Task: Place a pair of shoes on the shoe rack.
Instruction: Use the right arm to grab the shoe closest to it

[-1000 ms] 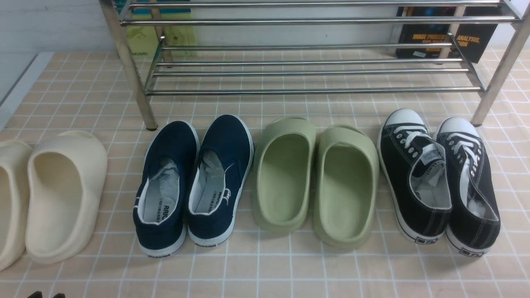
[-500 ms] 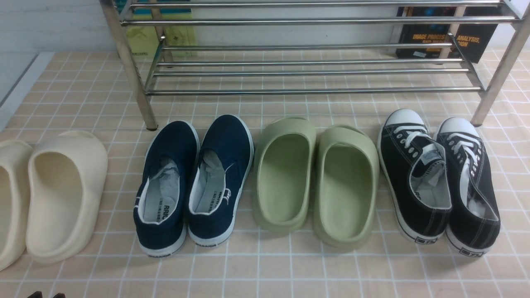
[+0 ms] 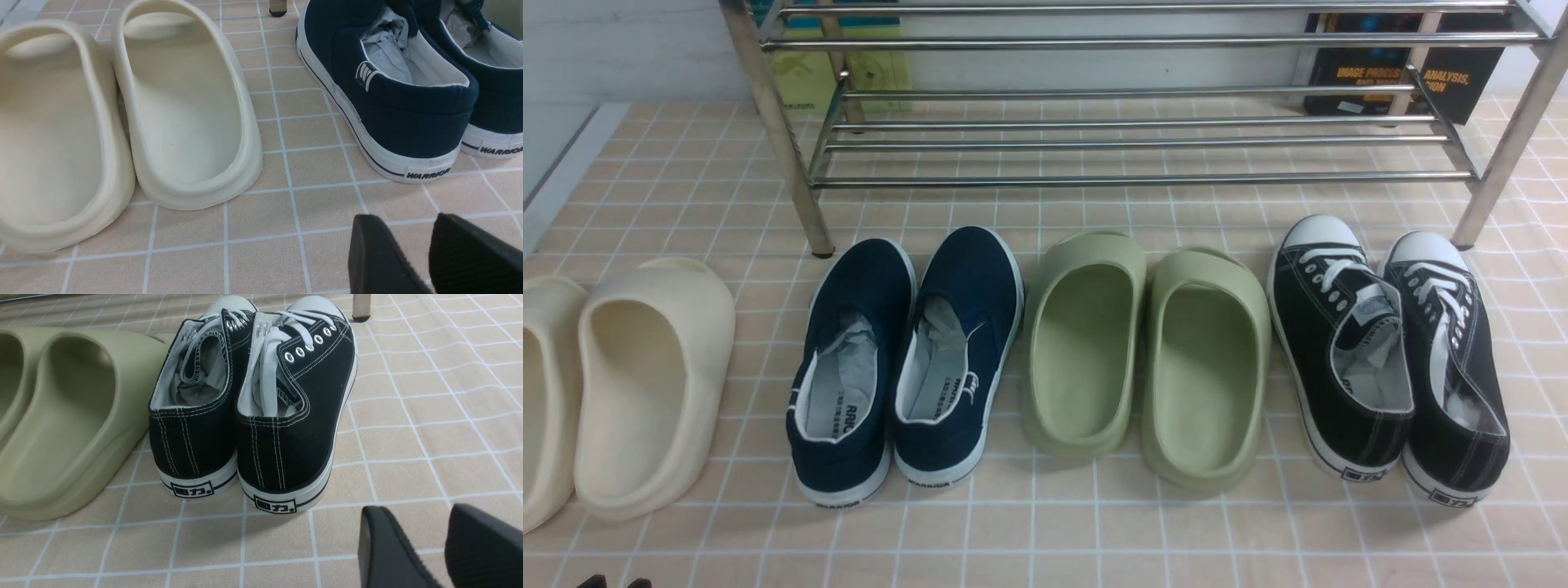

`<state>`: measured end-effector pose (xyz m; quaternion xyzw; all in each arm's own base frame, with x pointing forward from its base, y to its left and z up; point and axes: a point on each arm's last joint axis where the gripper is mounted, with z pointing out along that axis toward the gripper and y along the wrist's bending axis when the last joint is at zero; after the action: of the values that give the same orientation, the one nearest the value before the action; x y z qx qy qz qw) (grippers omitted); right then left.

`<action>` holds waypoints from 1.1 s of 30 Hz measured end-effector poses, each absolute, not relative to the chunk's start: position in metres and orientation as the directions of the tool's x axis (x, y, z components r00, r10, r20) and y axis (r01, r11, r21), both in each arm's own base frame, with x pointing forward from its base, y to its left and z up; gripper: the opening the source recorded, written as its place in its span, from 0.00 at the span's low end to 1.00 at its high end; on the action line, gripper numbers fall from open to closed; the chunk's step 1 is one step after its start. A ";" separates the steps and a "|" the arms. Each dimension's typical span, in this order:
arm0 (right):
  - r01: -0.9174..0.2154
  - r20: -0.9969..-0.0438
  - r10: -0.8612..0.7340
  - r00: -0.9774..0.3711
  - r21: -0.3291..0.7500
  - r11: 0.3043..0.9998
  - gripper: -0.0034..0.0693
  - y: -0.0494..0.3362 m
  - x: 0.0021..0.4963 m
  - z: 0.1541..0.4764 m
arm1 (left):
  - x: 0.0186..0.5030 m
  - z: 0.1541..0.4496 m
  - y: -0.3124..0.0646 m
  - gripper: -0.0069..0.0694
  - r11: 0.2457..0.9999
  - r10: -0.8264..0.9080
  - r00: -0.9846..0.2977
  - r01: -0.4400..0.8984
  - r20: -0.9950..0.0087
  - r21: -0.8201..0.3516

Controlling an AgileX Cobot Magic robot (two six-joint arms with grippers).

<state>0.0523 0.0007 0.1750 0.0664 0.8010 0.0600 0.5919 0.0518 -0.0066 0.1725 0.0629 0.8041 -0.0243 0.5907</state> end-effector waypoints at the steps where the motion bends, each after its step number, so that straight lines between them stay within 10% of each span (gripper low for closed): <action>1: 0.035 -0.941 0.178 -0.290 0.175 0.984 0.38 0.001 0.052 0.175 | 0.052 0.172 -0.007 0.40 0.991 0.072 -0.294 0.130 -0.953 0.035; 11: -0.040 -0.982 0.168 0.083 0.165 0.985 0.38 0.001 0.056 0.207 | 0.052 0.172 -0.007 0.40 0.991 0.072 -0.294 0.130 -0.953 0.035; 18: -0.158 -0.802 0.220 0.555 0.158 0.975 0.38 0.003 0.040 0.251 | 0.052 0.172 -0.007 0.40 0.991 0.072 -0.294 0.130 -0.953 0.035; 33: -0.084 -0.742 0.091 0.664 0.047 0.995 0.17 0.002 0.040 0.335 | 0.052 0.172 -0.007 0.41 0.991 0.072 -0.294 0.130 -0.953 0.035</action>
<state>0.0395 0.0022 0.3350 0.0043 0.4069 0.0482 0.9122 0.0518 -0.0066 0.1725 0.0629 0.8041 -0.0243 0.5907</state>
